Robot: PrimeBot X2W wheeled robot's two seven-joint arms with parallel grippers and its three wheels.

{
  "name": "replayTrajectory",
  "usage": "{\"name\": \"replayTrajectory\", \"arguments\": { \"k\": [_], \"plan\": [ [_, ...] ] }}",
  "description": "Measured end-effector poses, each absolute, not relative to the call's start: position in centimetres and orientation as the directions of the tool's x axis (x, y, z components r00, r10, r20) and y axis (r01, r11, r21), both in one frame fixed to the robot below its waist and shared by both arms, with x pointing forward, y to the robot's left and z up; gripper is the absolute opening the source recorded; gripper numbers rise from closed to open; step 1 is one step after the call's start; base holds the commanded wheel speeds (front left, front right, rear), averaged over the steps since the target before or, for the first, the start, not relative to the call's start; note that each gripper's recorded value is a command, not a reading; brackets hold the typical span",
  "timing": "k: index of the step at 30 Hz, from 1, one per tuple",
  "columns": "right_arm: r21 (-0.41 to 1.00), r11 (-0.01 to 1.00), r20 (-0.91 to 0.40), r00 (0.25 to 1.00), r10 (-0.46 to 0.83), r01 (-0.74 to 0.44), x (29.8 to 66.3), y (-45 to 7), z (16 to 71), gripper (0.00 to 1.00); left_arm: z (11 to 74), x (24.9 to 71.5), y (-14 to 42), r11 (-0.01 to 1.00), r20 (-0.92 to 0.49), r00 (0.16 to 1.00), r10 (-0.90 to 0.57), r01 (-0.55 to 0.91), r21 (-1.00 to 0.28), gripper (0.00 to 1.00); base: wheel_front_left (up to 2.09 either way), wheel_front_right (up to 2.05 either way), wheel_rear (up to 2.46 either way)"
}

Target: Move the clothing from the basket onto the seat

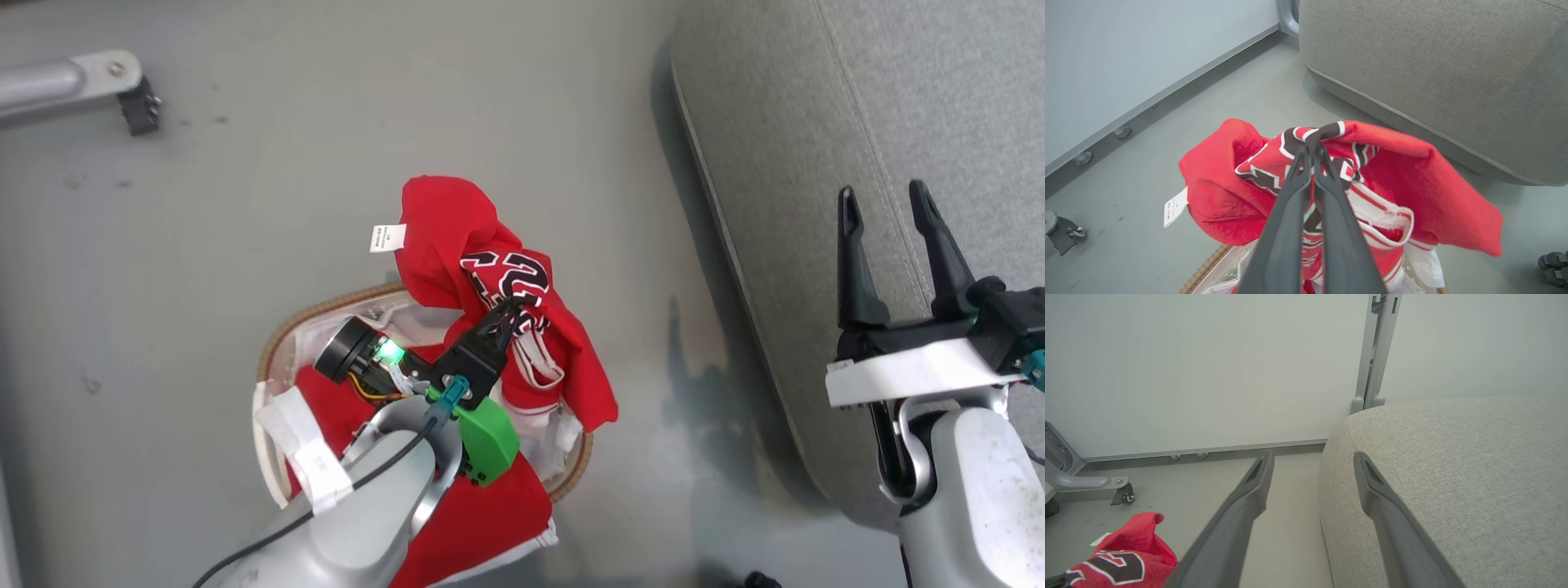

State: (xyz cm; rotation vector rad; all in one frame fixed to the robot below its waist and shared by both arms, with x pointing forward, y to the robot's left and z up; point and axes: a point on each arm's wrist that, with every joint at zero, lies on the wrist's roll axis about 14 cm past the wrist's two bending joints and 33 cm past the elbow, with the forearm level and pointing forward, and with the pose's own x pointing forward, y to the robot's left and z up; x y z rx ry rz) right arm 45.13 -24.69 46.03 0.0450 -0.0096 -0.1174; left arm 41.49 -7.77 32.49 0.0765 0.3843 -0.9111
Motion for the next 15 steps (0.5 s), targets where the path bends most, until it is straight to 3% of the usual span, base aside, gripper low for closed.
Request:
{"name": "replayTrajectory", "arguments": {
  "k": [15],
  "plan": [
    [0.059, 0.997, 0.077, 0.996, -0.052, 0.047, 41.4, -22.0, 49.8, 1.00, 46.5, 41.2, -4.1, 0.657, -0.071, 0.663, -0.745, 0.749, 0.085, 0.00, 0.00, 0.00, 0.00]
  ]
}}
